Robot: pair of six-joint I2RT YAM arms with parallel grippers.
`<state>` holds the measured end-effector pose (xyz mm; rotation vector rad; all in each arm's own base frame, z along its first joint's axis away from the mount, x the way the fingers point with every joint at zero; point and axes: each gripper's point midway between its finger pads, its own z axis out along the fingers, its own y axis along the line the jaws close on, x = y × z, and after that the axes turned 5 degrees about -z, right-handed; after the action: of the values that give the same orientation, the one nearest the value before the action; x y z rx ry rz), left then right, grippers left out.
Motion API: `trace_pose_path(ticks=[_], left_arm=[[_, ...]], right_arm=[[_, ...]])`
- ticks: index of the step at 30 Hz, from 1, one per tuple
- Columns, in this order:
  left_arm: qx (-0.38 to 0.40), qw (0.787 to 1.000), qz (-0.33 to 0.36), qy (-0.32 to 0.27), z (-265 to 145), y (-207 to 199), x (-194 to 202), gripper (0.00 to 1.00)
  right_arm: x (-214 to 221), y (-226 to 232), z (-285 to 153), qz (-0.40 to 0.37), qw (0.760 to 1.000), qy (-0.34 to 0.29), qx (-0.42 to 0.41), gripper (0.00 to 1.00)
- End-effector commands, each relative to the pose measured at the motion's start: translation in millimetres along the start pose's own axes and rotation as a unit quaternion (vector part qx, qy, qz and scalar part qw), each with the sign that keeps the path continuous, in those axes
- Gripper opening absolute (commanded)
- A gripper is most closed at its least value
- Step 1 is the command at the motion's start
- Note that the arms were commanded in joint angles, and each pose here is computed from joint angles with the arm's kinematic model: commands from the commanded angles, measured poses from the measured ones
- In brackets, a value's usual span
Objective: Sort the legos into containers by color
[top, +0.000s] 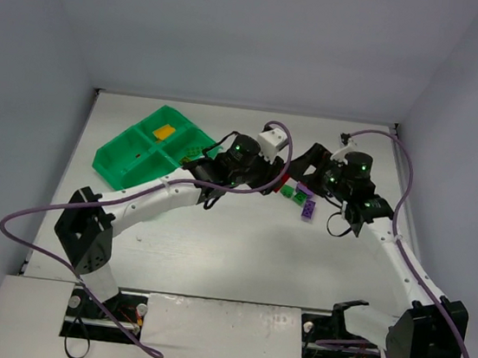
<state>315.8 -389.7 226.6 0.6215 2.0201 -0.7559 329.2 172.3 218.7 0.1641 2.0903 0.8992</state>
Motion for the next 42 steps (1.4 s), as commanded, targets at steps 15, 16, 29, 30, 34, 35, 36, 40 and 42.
trace_pose_path(ticks=[15,16,29,30,34,35,36,40,42], left_arm=[[0.032,0.994,0.01,-0.1,-27,-25,-72,0.01],[0.032,0.995,0.01,-0.099,-27,-25,-71,0.01],[0.046,0.994,0.01,-0.097,-29,-30,-73,0.0],[0.046,0.994,0.01,-0.095,-29,-30,-71,0.01],[0.05,0.995,0.01,-0.089,-32,-31,-68,0.18],[0.05,0.995,0.01,-0.087,-33,-30,-67,0.3],[0.047,0.995,0.01,-0.084,-33,-27,-65,0.4],[0.053,0.996,-0.003,-0.076,-48,-13,-65,0.7],[0.077,0.994,-0.017,-0.072,-56,-9,-60,0.71]], right_arm=[[-5,25,4,-0.02,0.997,-0.01,-0.068,0.66],[-4,24,5,-0.019,0.997,-0.009,-0.069,0.65],[1,27,5,-0.026,0.996,-0.002,-0.081,0.41],[0,28,5,-0.027,0.996,-0.004,-0.082,0.3],[-1,29,3,-0.04,0.996,-0.008,-0.085,0.05],[-1,28,3,-0.042,0.996,-0.008,-0.085,0.0],[0,28,2,-0.045,0.995,-0.007,-0.086,0.0],[-3,24,-4,-0.064,0.994,-0.015,-0.087,0.0],[-8,21,-8,-0.077,0.993,-0.023,-0.087,0.0]])
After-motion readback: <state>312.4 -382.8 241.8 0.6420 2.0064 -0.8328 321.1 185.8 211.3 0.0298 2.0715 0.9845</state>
